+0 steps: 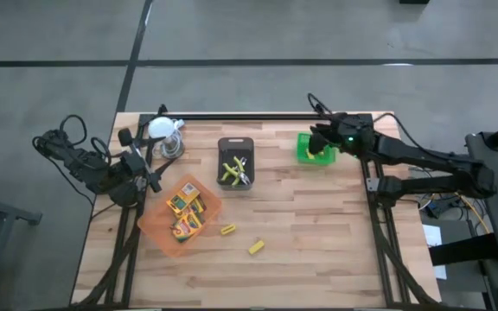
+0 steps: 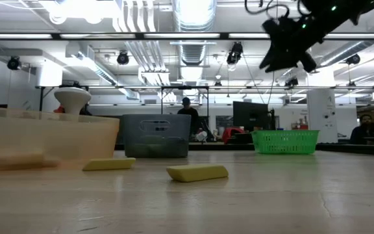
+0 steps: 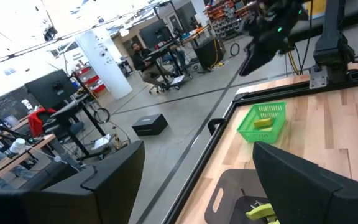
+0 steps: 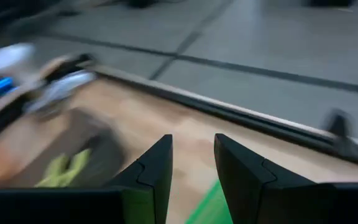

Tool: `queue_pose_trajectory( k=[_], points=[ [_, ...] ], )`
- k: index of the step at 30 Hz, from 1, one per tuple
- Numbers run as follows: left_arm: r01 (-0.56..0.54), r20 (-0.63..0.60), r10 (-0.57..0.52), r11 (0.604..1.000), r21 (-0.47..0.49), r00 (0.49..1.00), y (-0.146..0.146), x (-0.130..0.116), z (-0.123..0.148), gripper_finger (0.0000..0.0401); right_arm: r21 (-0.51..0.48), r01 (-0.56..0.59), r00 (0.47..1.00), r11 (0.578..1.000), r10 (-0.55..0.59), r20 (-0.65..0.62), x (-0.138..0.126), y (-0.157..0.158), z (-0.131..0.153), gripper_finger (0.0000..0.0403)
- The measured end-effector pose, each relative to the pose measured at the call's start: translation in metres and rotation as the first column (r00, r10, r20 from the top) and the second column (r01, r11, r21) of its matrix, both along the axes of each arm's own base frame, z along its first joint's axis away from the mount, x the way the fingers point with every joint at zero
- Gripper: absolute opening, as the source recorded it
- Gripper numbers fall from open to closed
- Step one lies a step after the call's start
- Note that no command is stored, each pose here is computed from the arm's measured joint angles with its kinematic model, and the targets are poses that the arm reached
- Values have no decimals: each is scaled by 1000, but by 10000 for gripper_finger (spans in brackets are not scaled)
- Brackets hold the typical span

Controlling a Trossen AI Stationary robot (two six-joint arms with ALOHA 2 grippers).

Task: Pick & Place School Supplies
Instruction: Put the yellow eraser into the green bin

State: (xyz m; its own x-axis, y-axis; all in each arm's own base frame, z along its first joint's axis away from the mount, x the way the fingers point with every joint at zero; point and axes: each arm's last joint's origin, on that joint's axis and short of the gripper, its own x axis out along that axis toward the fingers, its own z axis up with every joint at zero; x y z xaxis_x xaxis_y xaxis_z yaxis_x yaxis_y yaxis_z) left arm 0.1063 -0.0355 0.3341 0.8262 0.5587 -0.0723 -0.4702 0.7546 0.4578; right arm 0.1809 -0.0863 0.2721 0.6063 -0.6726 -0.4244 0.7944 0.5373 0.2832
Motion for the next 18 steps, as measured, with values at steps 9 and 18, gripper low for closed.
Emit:
queue_pose_trajectory(
  k=[9, 18],
  points=[
    [0, 0, 0, 1000, 0, 1000, 0, 0, 0, 305, -259, -560, 821, 787, 569, -47, -27, 26, 32, 116],
    [0, 0, 0, 1000, 0, 1000, 0, 0, 0, 305, -409, -807, 434, 426, 897, 79, -42, 47, 16, 116]
  ],
)
